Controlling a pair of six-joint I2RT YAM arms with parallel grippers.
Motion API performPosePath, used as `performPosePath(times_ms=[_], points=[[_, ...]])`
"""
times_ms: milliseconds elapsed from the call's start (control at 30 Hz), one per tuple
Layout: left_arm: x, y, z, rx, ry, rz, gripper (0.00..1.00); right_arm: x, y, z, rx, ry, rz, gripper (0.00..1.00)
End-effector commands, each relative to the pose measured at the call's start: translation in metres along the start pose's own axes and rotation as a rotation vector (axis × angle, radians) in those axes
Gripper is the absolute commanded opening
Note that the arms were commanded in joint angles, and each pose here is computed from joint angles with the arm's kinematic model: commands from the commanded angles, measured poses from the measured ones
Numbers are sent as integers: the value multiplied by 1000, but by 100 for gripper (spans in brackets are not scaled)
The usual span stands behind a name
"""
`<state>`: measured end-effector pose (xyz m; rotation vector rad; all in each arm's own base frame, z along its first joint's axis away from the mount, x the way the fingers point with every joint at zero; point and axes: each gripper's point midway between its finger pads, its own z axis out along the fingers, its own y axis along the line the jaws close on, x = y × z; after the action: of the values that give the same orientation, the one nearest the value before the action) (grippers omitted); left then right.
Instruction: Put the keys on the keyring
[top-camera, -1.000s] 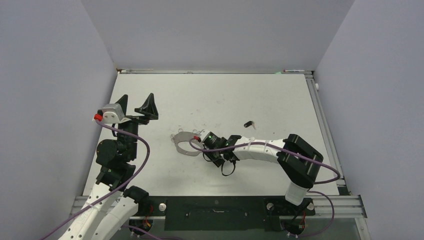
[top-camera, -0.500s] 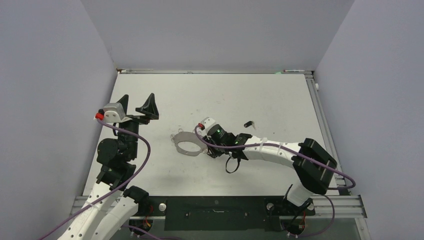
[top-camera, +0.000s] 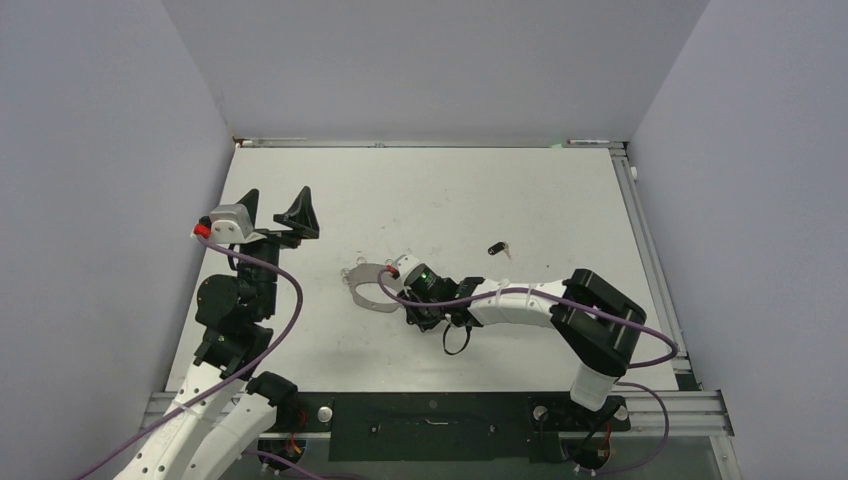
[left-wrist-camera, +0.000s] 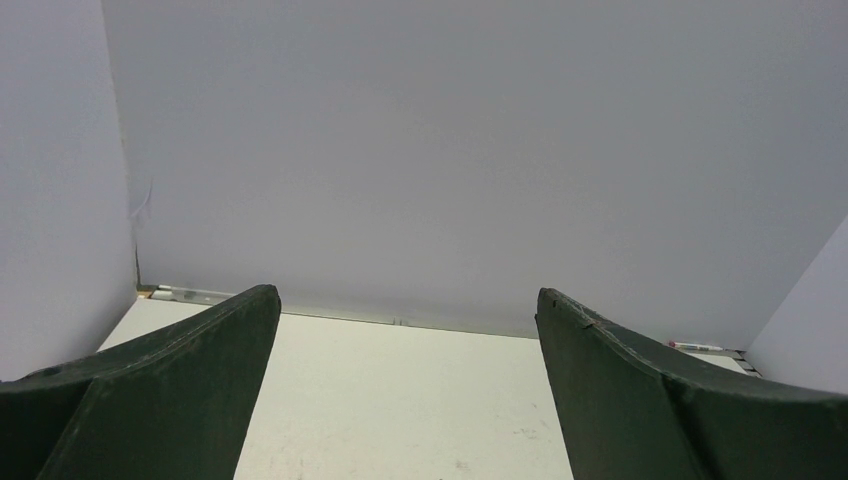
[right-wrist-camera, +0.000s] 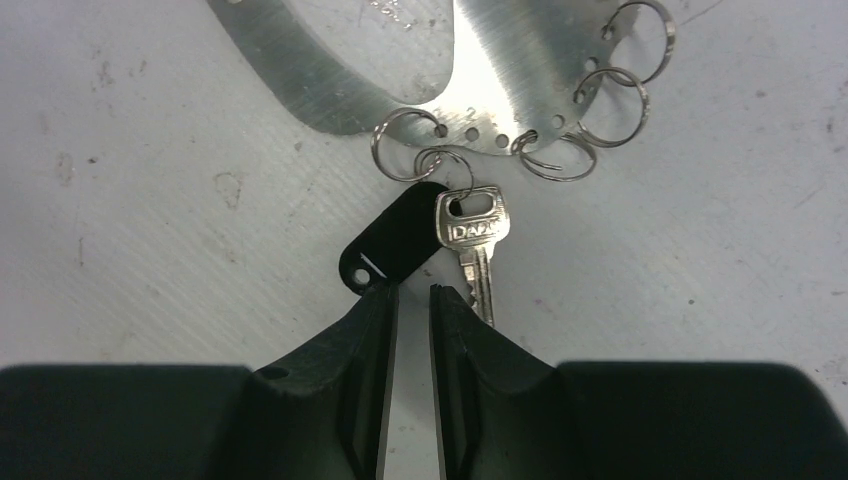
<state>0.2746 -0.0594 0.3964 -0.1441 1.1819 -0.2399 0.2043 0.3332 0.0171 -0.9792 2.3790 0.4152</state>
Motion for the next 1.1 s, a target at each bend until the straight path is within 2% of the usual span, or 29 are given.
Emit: performPosePath(times_ms=[0, 200, 500, 600, 667, 800, 1000, 1067], points=[[-15, -2, 2, 7, -35, -1, 99, -27, 22, 0, -60, -74, 4, 20], [-14, -3, 3, 9, -32, 0, 99, -50, 16, -21, -29, -154, 2, 22], [-7, -5, 5, 15, -10, -9, 96, -78, -27, -71, 151, -322, 32, 32], [-1, -8, 9, 17, 19, -14, 96, -84, -35, -90, 185, -390, 49, 45], [8, -14, 13, 37, 48, -13, 96, -86, -41, -101, 208, -427, 62, 62], [29, -24, 23, 70, 138, 11, 96, -87, -56, -129, 271, -515, 107, 68], [62, -26, 32, 59, 246, 45, 96, -95, -83, -210, 338, -816, 256, 70], [74, -29, 34, 59, 284, 59, 96, -89, -98, -234, 383, -898, 348, 75]])
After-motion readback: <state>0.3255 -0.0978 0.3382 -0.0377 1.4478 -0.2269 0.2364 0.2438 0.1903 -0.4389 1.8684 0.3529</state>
